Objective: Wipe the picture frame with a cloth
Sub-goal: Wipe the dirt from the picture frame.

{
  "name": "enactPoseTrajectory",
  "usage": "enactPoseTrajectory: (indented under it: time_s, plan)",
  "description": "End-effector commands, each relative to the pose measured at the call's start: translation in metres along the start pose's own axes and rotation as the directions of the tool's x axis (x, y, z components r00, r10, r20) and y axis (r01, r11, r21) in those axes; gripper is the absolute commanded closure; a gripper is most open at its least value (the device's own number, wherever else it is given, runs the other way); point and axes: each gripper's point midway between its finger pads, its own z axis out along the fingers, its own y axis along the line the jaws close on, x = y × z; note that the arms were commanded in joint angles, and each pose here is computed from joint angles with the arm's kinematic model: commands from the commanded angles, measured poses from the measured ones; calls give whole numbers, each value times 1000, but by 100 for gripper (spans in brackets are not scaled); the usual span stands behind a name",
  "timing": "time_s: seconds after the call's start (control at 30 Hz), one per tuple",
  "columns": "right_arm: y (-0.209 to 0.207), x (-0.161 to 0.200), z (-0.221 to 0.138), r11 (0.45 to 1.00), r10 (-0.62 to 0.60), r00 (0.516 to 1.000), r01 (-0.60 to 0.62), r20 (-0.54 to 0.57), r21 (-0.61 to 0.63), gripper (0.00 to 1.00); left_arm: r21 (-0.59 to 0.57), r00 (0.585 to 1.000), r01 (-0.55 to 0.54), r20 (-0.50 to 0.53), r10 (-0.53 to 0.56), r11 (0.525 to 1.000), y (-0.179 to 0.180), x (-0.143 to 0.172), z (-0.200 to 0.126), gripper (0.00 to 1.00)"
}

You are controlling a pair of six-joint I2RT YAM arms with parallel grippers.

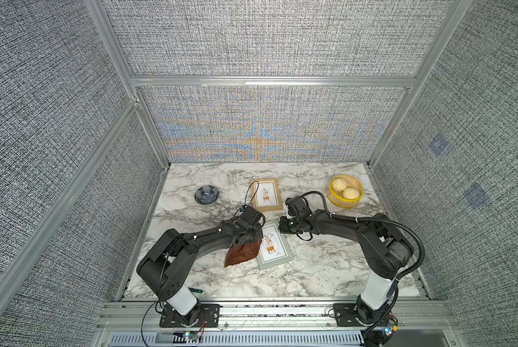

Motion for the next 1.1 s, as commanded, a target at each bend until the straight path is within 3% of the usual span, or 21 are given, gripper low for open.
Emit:
enactPoseTrajectory:
  time_s: [0.0,0.2,0.47,0.7,0.8,0.87,1.07]
  plan:
    - [-44,38,4,982,25,992,-2,-120,191,85,-79,993,17,-112,-26,997,23,30,-1,100]
    - [-44,30,-7,979,11,996,7,-84,206,83,-41,993,30,-113,-34,999,14,30,-5,100]
    - [-46,33,-3,977,52,995,-33,-88,212,83,-53,986,34,-161,-42,998,20,72,-13,100]
    - [-68,45,-13,952,85,994,-60,-73,299,85,-35,982,24,-185,-30,999,25,94,-23,100]
    - [-71,43,-20,948,92,995,-74,-45,309,85,-23,986,-2,-168,-2,1000,23,89,-32,100]
    - [-66,40,-25,953,88,996,-76,-29,293,85,-108,990,12,-135,-27,994,34,77,-48,100]
    - [-23,12,-42,993,13,1000,-16,25,117,80,-275,996,-82,-46,73,958,47,29,-86,100]
